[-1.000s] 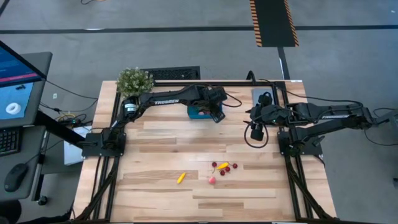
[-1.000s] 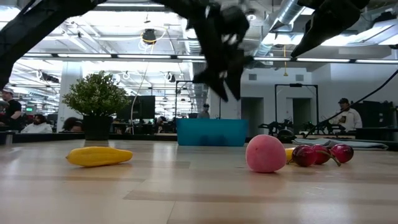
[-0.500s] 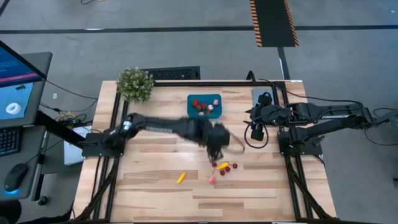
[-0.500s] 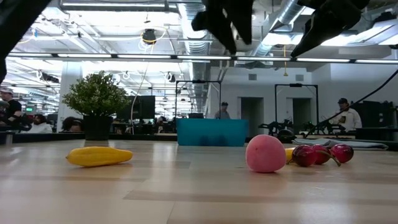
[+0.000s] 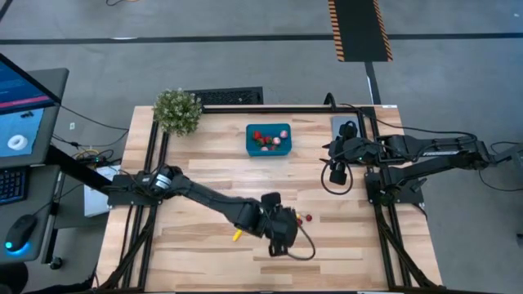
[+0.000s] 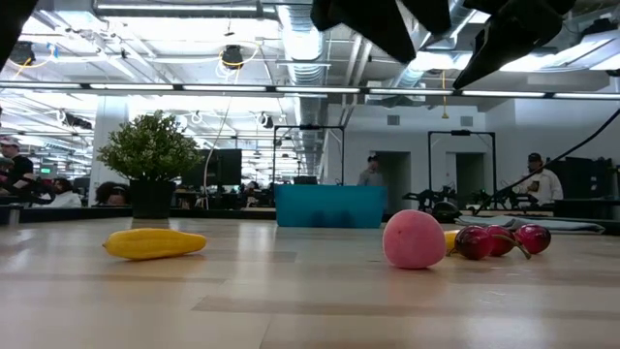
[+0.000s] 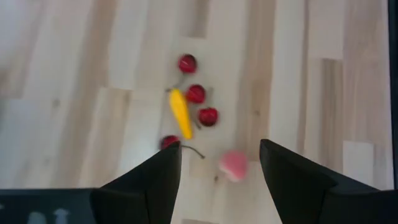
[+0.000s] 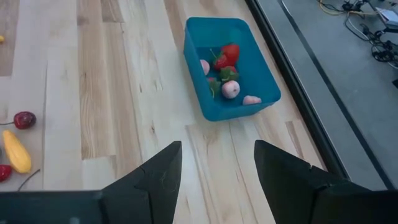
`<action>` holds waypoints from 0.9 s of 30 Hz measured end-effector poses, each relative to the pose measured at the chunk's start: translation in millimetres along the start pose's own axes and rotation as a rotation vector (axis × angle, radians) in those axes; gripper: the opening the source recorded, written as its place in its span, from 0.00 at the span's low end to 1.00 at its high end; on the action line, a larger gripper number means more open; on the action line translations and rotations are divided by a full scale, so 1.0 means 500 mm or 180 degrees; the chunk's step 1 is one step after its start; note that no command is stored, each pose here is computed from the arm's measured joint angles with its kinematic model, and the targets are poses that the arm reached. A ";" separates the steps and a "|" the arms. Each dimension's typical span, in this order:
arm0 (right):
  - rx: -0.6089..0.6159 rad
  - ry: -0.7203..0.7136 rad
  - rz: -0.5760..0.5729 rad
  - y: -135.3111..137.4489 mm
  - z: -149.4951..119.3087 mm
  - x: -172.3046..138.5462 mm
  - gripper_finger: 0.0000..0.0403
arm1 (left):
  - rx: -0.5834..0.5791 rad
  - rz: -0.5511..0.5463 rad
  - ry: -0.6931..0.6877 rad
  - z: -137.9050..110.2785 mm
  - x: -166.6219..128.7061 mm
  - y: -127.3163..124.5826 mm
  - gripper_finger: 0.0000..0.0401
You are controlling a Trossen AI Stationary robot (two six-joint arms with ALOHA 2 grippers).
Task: Pick and placing Produce into tupperware
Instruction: Put the peach into the blue bin
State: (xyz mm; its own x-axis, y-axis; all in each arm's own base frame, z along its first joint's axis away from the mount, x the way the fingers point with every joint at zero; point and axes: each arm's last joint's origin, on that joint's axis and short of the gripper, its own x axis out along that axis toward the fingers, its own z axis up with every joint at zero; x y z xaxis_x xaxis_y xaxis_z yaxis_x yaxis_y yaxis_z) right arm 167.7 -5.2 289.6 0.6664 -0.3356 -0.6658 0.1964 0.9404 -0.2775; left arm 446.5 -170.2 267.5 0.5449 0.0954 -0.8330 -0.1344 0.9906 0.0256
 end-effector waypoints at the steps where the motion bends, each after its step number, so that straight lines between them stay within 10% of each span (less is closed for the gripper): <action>1: -0.0001 0.0000 0.0001 0.000 0.000 0.000 0.56 | 0.0009 -0.0019 -0.0001 -0.005 0.007 -0.004 0.53; 27: -0.0001 0.0003 0.0002 0.000 0.000 0.000 0.56 | 0.0086 -0.0176 0.0047 -0.096 0.136 -0.011 0.66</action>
State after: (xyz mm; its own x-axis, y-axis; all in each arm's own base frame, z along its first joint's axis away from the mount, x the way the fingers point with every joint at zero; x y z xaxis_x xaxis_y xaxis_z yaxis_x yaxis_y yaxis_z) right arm 167.6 -5.2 289.6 0.6658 -0.3352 -0.6666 0.1957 0.9406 -0.2775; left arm 444.4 -173.8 184.4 0.5386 0.0393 -0.8416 -0.0820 0.9966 -0.0059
